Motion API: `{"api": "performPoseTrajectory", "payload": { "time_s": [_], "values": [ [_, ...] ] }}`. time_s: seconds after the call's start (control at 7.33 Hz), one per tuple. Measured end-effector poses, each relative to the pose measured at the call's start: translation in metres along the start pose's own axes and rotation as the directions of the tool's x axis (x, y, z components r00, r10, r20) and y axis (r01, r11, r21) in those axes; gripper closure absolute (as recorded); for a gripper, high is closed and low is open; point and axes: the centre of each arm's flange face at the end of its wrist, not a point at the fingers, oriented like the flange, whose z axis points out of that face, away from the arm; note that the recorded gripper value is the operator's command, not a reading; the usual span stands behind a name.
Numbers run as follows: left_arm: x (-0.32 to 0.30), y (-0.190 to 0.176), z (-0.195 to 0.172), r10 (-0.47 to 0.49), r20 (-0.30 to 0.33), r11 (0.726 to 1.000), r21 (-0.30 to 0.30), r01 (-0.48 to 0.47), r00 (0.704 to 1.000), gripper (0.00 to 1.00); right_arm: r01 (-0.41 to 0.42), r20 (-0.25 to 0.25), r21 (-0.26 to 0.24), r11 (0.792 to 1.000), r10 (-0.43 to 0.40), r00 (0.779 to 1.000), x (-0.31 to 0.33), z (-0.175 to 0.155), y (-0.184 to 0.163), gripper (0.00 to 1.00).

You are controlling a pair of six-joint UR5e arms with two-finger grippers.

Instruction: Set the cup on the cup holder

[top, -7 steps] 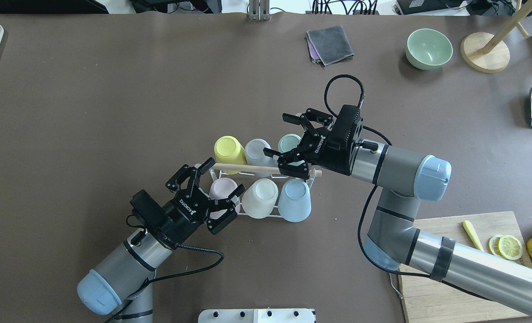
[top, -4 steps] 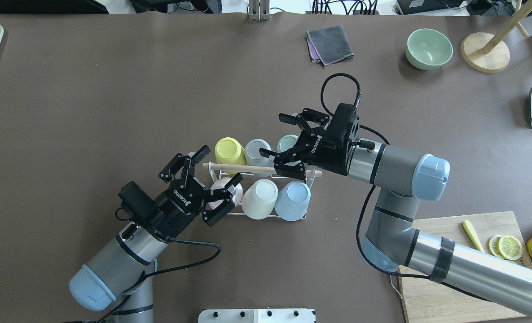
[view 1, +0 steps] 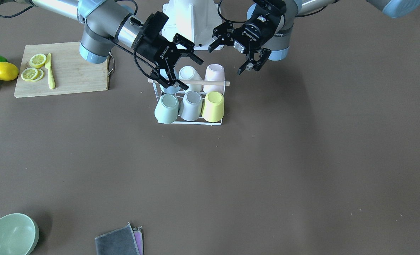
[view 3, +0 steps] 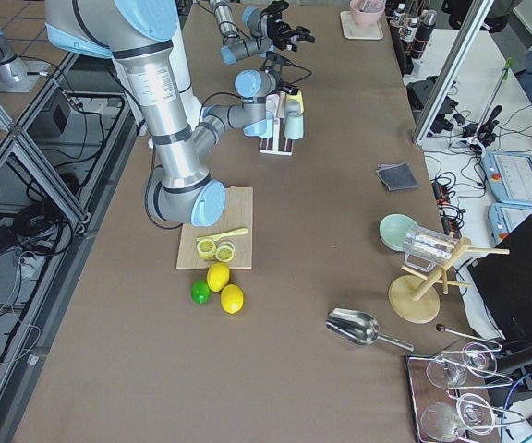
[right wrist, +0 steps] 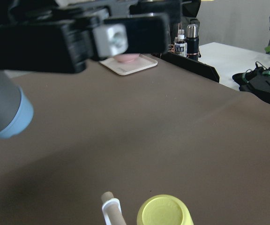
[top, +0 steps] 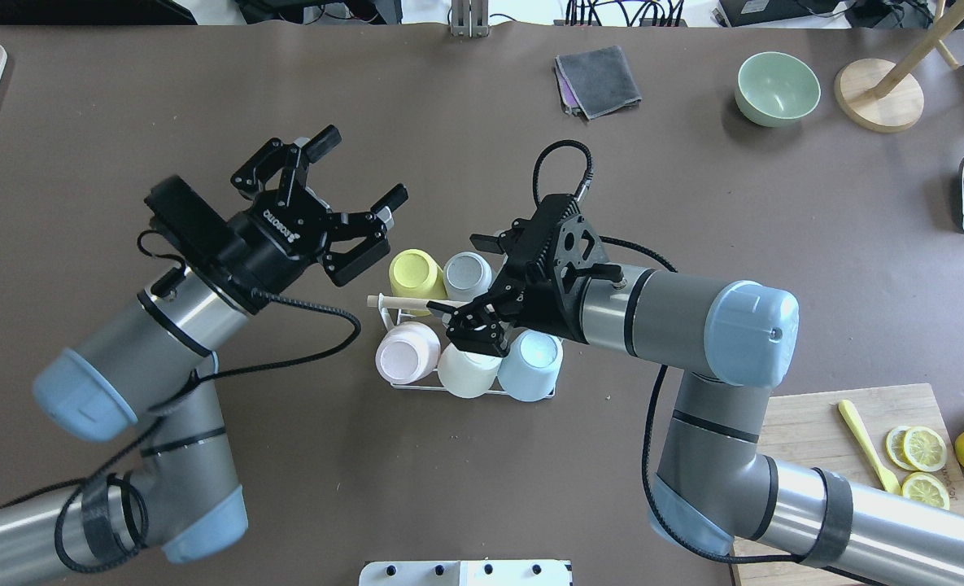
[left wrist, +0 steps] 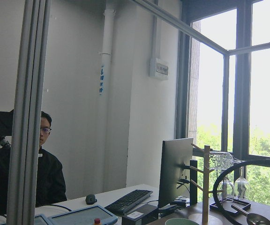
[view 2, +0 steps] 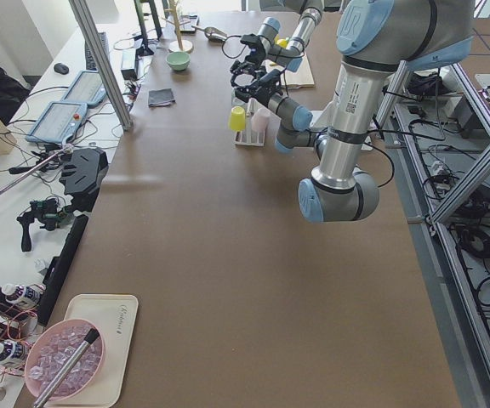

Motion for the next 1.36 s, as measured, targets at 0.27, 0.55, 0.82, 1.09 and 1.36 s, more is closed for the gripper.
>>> {"api": "performPoseTrajectory", "payload": {
  "time_s": [0.27,0.55,0.82,1.09,1.36],
  "values": [
    [-0.097,-0.036,0.029,0.013,-0.059,0.968,-0.248,-0.027,0.998,0.02,-0.013,-0.025,-0.192,0.981,0.009,1.000,-0.014,-0.006,-0.009,0.00],
    [-0.197,-0.036,0.026,-0.060,-0.080,0.844,-0.536,0.008,0.995,0.02,-0.048,-0.094,-0.373,0.927,0.014,0.995,-0.004,-0.014,-0.008,0.00],
    [-0.313,-0.009,0.005,-0.103,0.073,0.692,-0.711,0.124,0.992,0.02,-0.137,-0.215,-0.524,0.840,0.025,0.976,0.042,-0.033,-0.008,0.00],
    [-0.378,0.000,-0.010,-0.071,0.273,0.526,-0.807,0.269,0.959,0.02,-0.285,-0.317,-0.604,0.744,0.104,0.943,0.116,-0.074,-0.003,0.00],
    [-0.421,-0.004,-0.047,0.020,0.428,0.353,-0.848,0.394,0.903,0.02,-0.450,-0.392,-0.643,0.620,0.238,0.888,0.185,-0.135,0.037,0.00]
  ]
}}
